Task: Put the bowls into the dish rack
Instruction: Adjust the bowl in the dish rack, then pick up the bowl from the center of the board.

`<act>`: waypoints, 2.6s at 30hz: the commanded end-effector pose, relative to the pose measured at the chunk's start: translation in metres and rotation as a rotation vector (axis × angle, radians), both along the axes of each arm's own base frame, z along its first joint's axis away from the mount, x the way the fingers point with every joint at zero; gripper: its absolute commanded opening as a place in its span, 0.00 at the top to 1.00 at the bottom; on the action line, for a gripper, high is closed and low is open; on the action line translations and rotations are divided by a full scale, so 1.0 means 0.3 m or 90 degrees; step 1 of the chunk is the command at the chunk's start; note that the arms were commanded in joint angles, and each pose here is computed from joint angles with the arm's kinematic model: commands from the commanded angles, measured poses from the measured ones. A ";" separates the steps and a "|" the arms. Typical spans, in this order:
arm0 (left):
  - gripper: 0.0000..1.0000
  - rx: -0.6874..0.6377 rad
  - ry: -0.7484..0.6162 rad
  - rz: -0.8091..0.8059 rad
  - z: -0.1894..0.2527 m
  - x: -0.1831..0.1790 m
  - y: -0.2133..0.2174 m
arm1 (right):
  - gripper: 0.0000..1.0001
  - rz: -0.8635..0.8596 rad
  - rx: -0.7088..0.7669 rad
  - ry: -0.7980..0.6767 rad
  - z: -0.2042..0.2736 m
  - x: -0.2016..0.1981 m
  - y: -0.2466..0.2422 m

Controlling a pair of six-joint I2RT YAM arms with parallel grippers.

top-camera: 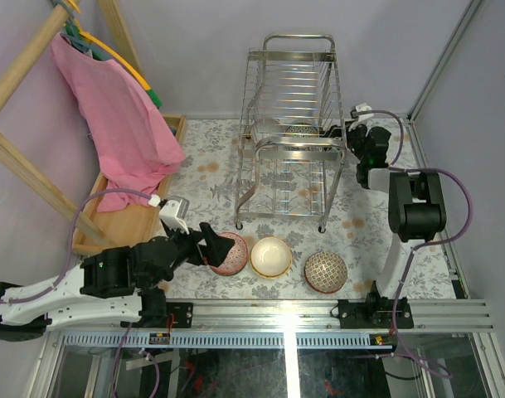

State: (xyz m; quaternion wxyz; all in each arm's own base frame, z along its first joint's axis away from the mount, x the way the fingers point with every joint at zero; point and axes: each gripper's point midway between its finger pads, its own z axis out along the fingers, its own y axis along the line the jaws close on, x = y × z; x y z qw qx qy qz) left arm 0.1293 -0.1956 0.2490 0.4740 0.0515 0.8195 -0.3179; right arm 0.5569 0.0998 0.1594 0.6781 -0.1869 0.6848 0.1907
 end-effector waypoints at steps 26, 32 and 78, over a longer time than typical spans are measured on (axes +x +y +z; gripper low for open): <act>0.00 0.121 0.136 0.228 0.004 0.020 0.168 | 0.01 -0.437 0.203 0.436 0.354 -0.941 -0.279; 0.00 0.132 0.169 0.111 -0.033 -0.038 0.072 | 0.01 -0.359 0.232 0.436 0.378 -1.079 -0.208; 0.00 0.060 0.296 0.163 -0.258 0.231 0.133 | 0.03 -0.136 0.219 0.520 0.232 -1.233 -0.028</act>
